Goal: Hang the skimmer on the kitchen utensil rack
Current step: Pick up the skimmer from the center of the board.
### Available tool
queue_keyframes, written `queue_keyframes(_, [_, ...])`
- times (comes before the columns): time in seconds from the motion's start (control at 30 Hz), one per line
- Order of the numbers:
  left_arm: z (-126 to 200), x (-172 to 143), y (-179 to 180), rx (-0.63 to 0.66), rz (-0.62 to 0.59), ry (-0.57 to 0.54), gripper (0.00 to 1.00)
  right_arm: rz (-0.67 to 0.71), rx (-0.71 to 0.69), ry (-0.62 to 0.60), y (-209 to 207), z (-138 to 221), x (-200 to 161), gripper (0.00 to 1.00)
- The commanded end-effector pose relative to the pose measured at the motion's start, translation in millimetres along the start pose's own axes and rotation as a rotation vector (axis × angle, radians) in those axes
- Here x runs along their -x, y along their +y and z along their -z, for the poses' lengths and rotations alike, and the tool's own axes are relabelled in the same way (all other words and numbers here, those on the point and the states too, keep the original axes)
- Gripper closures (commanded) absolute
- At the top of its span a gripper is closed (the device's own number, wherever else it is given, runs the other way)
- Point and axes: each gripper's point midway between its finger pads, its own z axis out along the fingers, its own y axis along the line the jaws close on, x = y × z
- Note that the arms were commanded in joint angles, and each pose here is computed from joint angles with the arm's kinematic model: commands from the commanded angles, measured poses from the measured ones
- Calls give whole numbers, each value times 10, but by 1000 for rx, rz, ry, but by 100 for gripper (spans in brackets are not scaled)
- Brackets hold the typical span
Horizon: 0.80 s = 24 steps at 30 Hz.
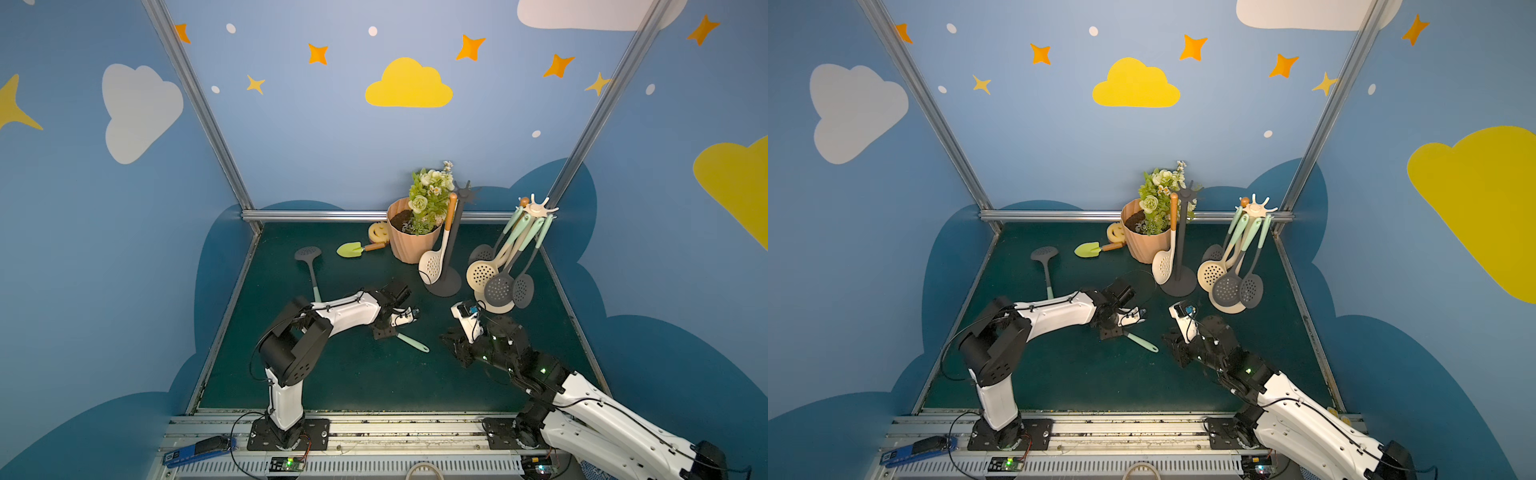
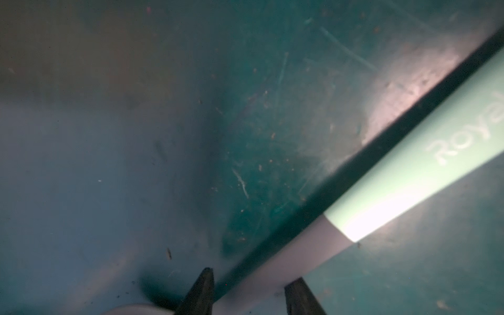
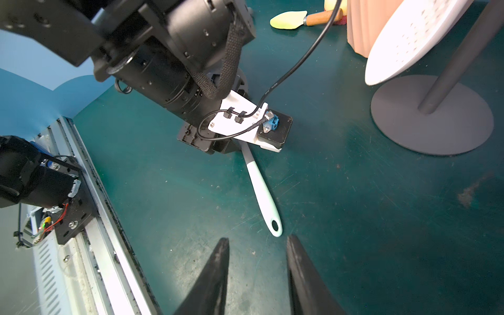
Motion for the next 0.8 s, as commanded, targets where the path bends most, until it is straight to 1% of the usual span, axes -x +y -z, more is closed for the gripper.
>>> queue_keyframes(0.0, [-119, -154, -305, -158, 45, 60, 61, 10, -3, -31, 5, 64, 125, 64])
queue_keyframes(0.1, [-85, -93, -356, -205, 123, 58, 70, 10, -1, -35, -1, 64, 133, 64])
queue_keyframes(0.17, [-18, -12, -389, -247, 187, 50, 71, 8, -2, -40, -2, 63, 145, 64])
queue_keyframes(0.27, [43, 68, -386, -270, 282, 56, 75, 5, -3, -49, -5, 65, 163, 63])
queue_keyframes(0.43, [86, 59, -339, -251, 439, 139, 76, -6, -8, -60, -18, 81, 160, 62])
queue_keyframes(0.57, [120, 51, -386, -260, 543, 158, 74, -12, -10, -64, -25, 98, 141, 62])
queue_keyframes(0.63, [131, 47, -449, -277, 543, 136, 69, -12, -11, -64, -27, 105, 127, 61])
queue_keyframes(0.67, [128, 48, -465, -269, 527, 121, 66, -12, -12, -66, -31, 108, 126, 61])
queue_keyframes(0.77, [80, -34, -420, -210, 491, 132, 64, -12, -12, -67, -31, 111, 124, 61])
